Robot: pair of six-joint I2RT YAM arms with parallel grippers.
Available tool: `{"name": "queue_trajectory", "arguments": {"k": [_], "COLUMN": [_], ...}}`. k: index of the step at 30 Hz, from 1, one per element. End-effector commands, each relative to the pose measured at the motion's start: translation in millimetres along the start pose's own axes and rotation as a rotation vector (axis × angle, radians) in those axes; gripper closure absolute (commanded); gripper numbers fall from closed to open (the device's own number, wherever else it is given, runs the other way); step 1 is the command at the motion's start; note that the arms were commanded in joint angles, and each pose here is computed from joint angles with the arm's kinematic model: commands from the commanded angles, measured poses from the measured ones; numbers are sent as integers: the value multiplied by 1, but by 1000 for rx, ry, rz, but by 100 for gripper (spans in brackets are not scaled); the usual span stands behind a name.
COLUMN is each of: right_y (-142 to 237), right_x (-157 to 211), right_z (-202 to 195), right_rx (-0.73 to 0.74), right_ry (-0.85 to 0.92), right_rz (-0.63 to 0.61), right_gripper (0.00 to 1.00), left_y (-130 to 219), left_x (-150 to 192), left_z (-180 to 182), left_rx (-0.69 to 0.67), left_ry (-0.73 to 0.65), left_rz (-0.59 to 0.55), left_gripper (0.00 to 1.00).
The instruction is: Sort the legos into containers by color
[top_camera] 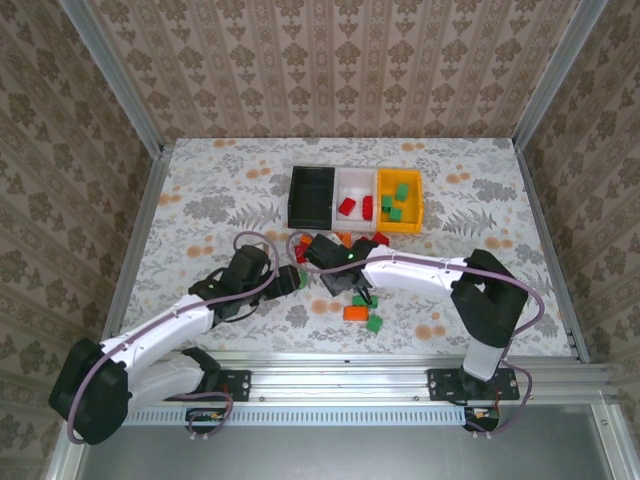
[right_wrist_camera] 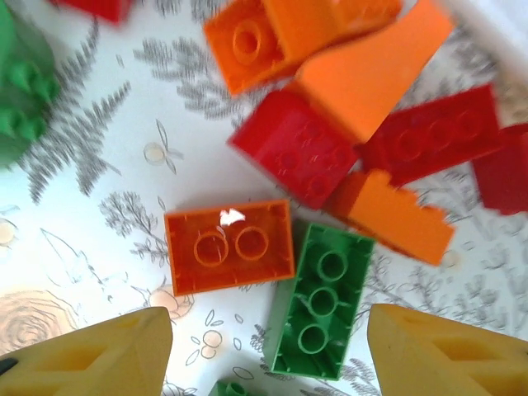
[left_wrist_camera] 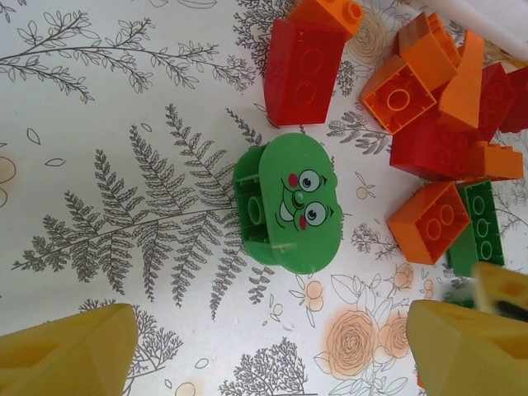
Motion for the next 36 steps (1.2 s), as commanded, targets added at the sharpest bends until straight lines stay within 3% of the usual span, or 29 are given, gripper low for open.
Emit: {"name": "queue_trajectory", "arguments": {"k": [1, 8, 20, 27, 36], "right_y": [9, -17, -51, -52, -52], "right_x": [-3, -12, -14, -1, 5], "right_z": [-4, 15, 16, 25, 24], "right_rx": [15, -98, -69, -128, -81], "right_ry": [40, 46, 68, 45, 34], "right_rz": [-1, 17, 62, 87, 58], "right_gripper": [34, 33, 33, 38, 48], "left_y": [-3, 0, 5, 3, -3], "left_x": [-3, -1, 2, 2, 2], "left_z": [-3, -2, 7, 7, 5], "left_rx": [7, 2, -4, -4, 0], "left_ry": [-10, -16, -2, -2, 3], "left_rz": [-2, 1, -16, -14, 5], "left_gripper": [13, 13, 12, 12, 13]}}
Point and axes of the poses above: each hand's point on the last joint's axis, 136 mm out from that joint toward the fingers, its own y axis back along the fingers, its own z axis along the line the jaws close on, x = y × z, the point moved 7 cm from there along y, back along the fingers, and after that the axes turned 2 degrees about y, right-handed, at the moved point
